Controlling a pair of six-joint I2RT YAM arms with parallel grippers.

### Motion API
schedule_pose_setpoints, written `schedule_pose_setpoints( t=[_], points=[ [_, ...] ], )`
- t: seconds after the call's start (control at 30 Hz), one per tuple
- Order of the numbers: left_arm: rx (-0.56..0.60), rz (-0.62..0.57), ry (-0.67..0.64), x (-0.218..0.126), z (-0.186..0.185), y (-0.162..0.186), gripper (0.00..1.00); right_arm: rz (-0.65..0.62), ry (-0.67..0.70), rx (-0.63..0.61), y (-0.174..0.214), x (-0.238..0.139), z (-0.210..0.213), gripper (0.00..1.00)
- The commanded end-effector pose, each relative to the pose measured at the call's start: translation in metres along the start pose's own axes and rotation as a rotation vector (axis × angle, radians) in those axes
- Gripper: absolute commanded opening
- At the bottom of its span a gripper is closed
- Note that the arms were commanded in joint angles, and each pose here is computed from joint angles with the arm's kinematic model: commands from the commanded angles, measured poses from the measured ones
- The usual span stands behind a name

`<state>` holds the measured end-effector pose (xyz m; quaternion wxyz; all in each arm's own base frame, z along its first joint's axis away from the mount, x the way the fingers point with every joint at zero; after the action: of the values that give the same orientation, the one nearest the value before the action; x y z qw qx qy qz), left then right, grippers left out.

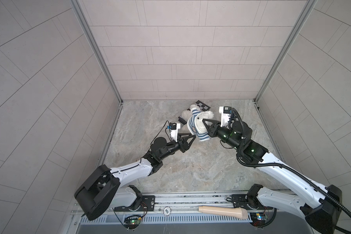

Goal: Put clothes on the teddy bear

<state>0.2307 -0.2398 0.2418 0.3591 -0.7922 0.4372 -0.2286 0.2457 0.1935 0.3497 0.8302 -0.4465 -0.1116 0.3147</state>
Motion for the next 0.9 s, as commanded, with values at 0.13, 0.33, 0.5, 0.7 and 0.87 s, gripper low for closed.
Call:
schedule_pose_setpoints(
  t=[0.13, 0.33, 0.5, 0.7, 0.87],
  points=[
    [0.006, -0.028, 0.074, 0.011, -0.011, -0.012, 0.40, -0.087, -0.077, 0.012, -0.021, -0.003, 0.018, 0.00],
    [-0.005, -0.027, 0.065, 0.015, -0.006, -0.010, 0.23, -0.088, -0.078, 0.011, -0.021, -0.003, 0.018, 0.00],
    [-0.009, -0.034, 0.060, 0.017, -0.004, -0.009, 0.04, -0.086, -0.086, 0.019, -0.021, -0.001, 0.019, 0.00],
    [-0.104, -0.027, -0.160, 0.013, 0.051, 0.000, 0.00, -0.095, -0.127, 0.028, -0.027, -0.008, 0.027, 0.00],
    [-0.194, -0.004, -0.281, 0.009, 0.101, 0.016, 0.00, -0.089, -0.194, 0.052, -0.029, -0.008, 0.035, 0.00]
  ],
)
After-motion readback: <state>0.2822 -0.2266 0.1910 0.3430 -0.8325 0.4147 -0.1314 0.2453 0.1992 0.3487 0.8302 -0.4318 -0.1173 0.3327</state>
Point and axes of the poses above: each gripper's point midway between its finger pads, its own x axis out along the fingers, its own z axis along the line the jaws close on, y = z × x, the point moved 7 cm from there along -x, back along the fingers, and after that the axes turned 4 degrees about -x, right-handed, at the moved point
